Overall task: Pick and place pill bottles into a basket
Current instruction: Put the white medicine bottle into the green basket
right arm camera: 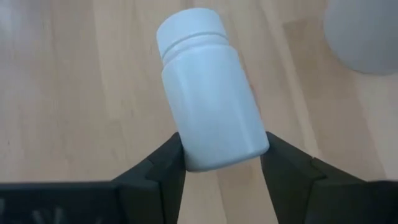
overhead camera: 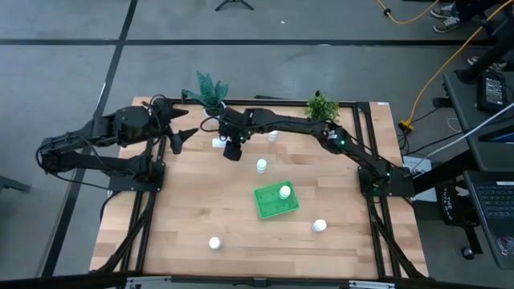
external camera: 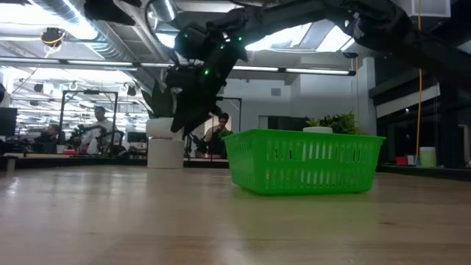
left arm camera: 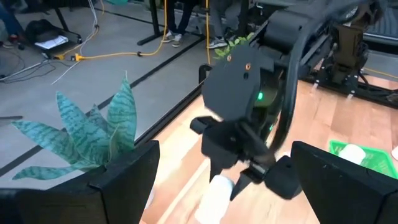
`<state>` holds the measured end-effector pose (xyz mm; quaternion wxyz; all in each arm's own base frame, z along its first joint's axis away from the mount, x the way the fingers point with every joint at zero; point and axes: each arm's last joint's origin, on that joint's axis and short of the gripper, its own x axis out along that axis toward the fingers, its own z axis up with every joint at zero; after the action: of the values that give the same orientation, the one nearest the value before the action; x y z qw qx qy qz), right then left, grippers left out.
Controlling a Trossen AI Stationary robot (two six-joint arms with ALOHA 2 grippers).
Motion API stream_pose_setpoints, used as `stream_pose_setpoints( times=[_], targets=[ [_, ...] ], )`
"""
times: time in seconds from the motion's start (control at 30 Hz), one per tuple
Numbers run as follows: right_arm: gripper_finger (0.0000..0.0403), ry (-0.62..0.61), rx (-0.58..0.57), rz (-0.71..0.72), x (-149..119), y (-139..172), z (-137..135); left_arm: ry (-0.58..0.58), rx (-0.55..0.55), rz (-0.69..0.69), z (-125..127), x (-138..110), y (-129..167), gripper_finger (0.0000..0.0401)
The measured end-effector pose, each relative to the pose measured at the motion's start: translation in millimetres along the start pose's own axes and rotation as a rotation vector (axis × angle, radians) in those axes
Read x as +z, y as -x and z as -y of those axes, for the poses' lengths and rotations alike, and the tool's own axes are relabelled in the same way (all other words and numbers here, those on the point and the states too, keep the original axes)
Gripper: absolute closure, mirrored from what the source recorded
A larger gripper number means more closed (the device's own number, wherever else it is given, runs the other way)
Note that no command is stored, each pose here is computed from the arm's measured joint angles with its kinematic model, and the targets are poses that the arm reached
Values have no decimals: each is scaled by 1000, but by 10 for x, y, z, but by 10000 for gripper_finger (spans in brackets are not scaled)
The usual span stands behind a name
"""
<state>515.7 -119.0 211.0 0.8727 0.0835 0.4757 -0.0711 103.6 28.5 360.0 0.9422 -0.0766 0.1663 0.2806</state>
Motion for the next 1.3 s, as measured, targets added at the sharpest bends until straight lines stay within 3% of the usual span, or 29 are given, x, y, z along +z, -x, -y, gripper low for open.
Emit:
stream_pose_setpoints(
  times=[0.3, 0.67, 0.97, 1.17, 1.3],
  targets=[
    [228, 20, -64, 104, 169, 650, 1, 9, 11, 34, -39, 1, 84, 46],
    [229, 58, -210, 277, 242, 1836, -179, -23, 21, 23, -38, -7, 72, 46],
    [229, 73, -379, 308, -28, 2725, -535, -16, 21, 26, -37, -4, 72, 46],
    [229, 42, -502, 269, -328, 3135, -760, -20, 23, 15, -17, 3, 26, 46],
    [229, 41, -514, 267, -527, 3406, -882, -34, 25, -8, 10, 3, -42, 46]
  ],
)
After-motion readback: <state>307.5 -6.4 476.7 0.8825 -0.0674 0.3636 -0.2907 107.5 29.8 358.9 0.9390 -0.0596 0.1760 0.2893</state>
